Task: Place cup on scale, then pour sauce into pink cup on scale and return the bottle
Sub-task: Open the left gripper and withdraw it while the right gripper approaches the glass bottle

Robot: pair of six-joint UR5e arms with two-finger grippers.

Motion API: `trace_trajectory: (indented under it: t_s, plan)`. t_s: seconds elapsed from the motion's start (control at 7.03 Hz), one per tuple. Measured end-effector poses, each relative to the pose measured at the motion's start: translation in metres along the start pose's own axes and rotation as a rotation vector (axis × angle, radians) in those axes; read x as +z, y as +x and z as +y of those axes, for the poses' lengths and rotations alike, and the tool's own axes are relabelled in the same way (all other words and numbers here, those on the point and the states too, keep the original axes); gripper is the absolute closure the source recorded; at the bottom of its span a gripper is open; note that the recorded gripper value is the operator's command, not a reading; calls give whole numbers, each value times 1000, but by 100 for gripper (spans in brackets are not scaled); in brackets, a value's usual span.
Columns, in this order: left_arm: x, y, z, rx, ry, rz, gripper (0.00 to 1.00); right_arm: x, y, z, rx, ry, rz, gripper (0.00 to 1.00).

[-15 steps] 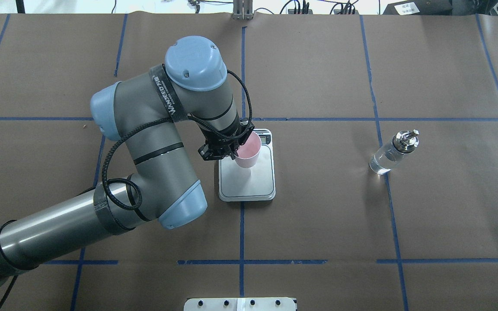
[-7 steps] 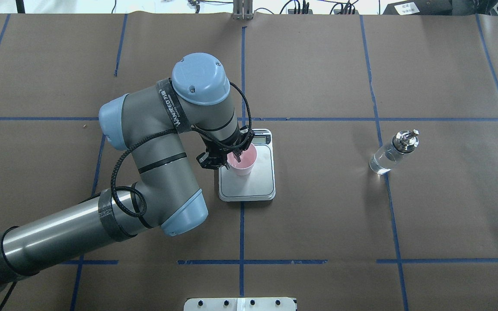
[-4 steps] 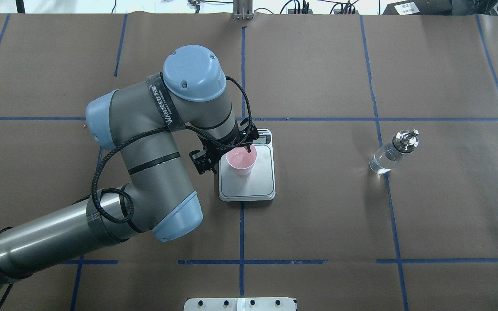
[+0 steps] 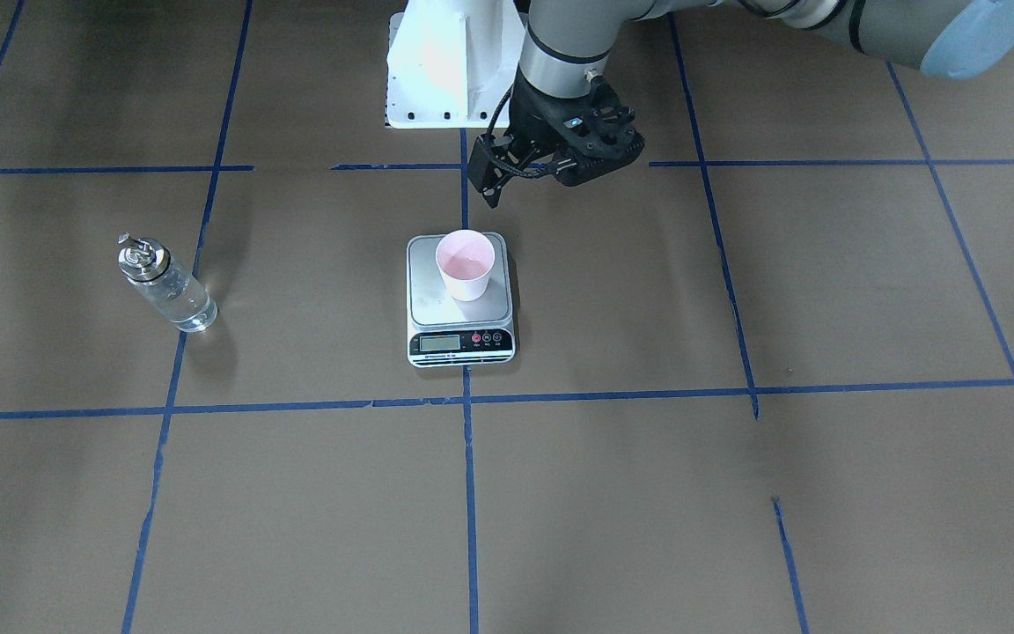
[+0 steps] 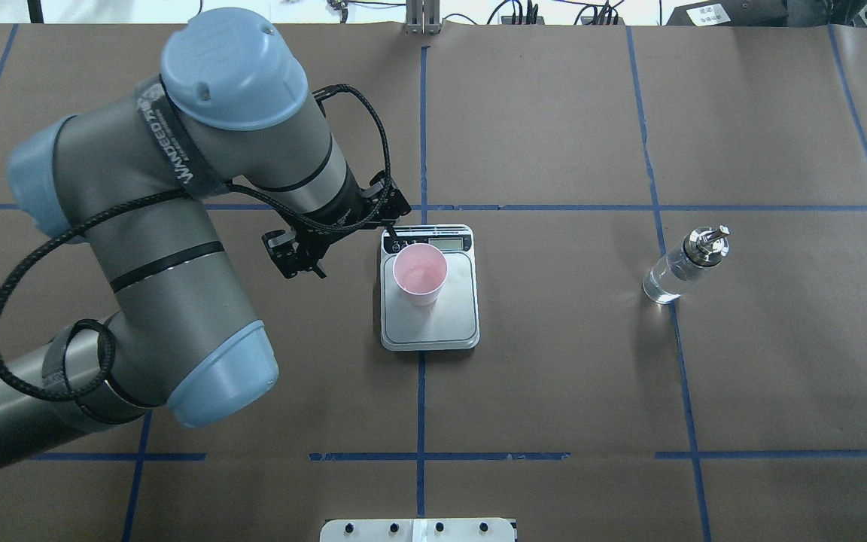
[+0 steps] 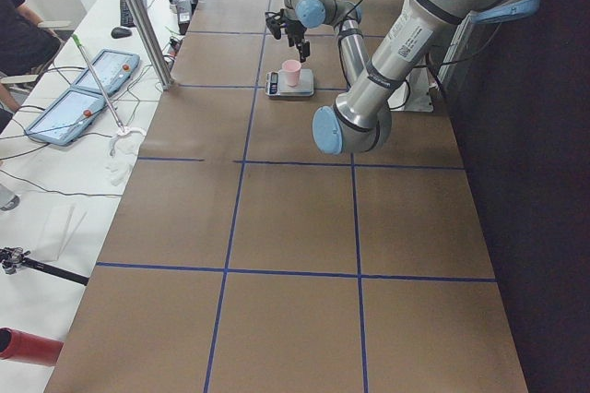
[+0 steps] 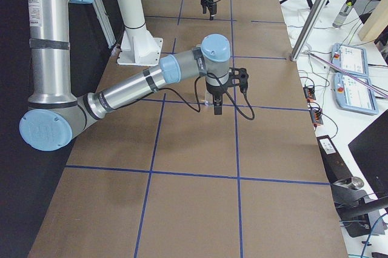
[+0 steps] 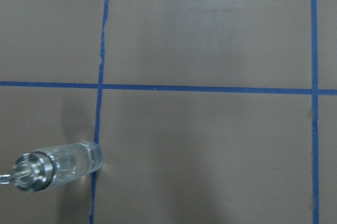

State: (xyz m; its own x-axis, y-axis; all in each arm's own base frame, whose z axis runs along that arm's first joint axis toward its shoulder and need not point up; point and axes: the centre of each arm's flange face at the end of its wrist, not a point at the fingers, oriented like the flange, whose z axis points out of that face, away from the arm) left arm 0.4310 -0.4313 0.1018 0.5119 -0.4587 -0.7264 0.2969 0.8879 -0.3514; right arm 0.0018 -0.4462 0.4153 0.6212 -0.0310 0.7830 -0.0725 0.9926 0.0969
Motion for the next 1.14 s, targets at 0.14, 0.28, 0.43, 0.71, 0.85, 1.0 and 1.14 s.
trace_trajectory:
  t_s: [0.14, 0.28, 0.43, 0.71, 0.85, 1.0, 1.14]
  plan:
    - [-5, -15, -6, 21, 8, 4, 0, -17, -33, 16, 15, 4, -11, 0]
    - [-9, -30, -12, 52, 16, 4, 0, -25, -67, 33, 26, 1, -26, 0]
    - [-19, -50, -24, 101, 31, 8, 0, -27, -102, 47, 52, -10, -41, 0]
    - [-36, -93, -56, 178, 44, 0, 0, -19, -156, 59, 153, -43, -71, 0]
    - [-41, -111, -68, 190, 52, -8, 0, -5, -180, 64, 148, -40, -41, 0]
    - [-53, -128, -81, 205, 71, -12, 0, 24, -209, 76, 114, 0, 37, 0]
    - [-69, -147, -95, 226, 97, -20, 0, 59, -237, 95, 95, 62, 105, 0]
